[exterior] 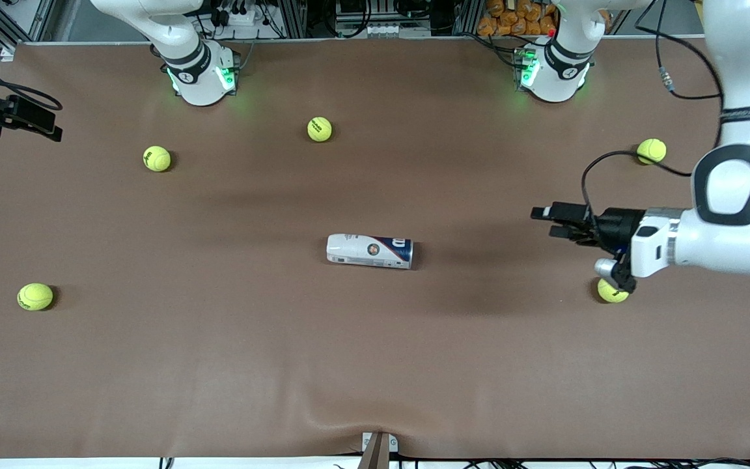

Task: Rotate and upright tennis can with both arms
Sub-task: 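Move the left gripper toward the open end of the can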

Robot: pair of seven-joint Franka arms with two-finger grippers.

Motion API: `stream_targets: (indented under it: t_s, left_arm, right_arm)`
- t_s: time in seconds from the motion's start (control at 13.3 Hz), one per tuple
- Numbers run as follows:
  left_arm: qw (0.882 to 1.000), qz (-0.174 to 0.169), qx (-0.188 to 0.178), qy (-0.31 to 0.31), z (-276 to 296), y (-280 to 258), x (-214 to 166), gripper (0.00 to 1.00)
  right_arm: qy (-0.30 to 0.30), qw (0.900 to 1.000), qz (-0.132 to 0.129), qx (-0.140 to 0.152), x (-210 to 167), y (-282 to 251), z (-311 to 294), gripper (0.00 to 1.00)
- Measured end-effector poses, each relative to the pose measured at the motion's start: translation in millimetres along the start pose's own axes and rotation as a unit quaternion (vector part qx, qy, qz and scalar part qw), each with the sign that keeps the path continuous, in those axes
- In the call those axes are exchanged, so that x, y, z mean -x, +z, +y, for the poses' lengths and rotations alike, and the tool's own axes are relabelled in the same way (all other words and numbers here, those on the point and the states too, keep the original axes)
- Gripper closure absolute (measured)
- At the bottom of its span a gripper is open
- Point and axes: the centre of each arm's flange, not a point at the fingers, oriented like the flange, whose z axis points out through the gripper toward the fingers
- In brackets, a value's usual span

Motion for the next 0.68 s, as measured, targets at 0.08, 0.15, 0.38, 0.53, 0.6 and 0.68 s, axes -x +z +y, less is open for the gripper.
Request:
stream_targets:
  t_s: [0.08,0.15,0.38,0.53,0.6,0.68]
  left_arm:
    - [1.000,0.003,0.019,0.006,-13,13,-1,0.00]
    - [0.999,0.004,0.035,0.010,-25,26,-3,0.00]
    - [0.996,0.012,0.085,0.029,-49,60,-10,0.00]
    - [0.993,0.018,0.114,0.031,-60,84,-14,0.00]
    - [0.992,0.022,0.124,0.024,-65,94,-15,0.00]
    - [0.990,0.027,0.135,0.016,-68,105,-17,0.00]
  right_arm:
    - [0.002,1.000,0.000,0.000,0,0,2,0.00]
    - [0.005,1.000,0.001,-0.001,0,-1,5,0.00]
    - [0.014,1.000,0.001,-0.003,-1,0,16,0.00]
    - [0.011,1.000,0.001,-0.003,-1,0,12,0.00]
    - [0.010,1.000,0.001,-0.002,-1,0,11,0.00]
    - [0.010,1.000,0.001,-0.002,-1,0,11,0.00]
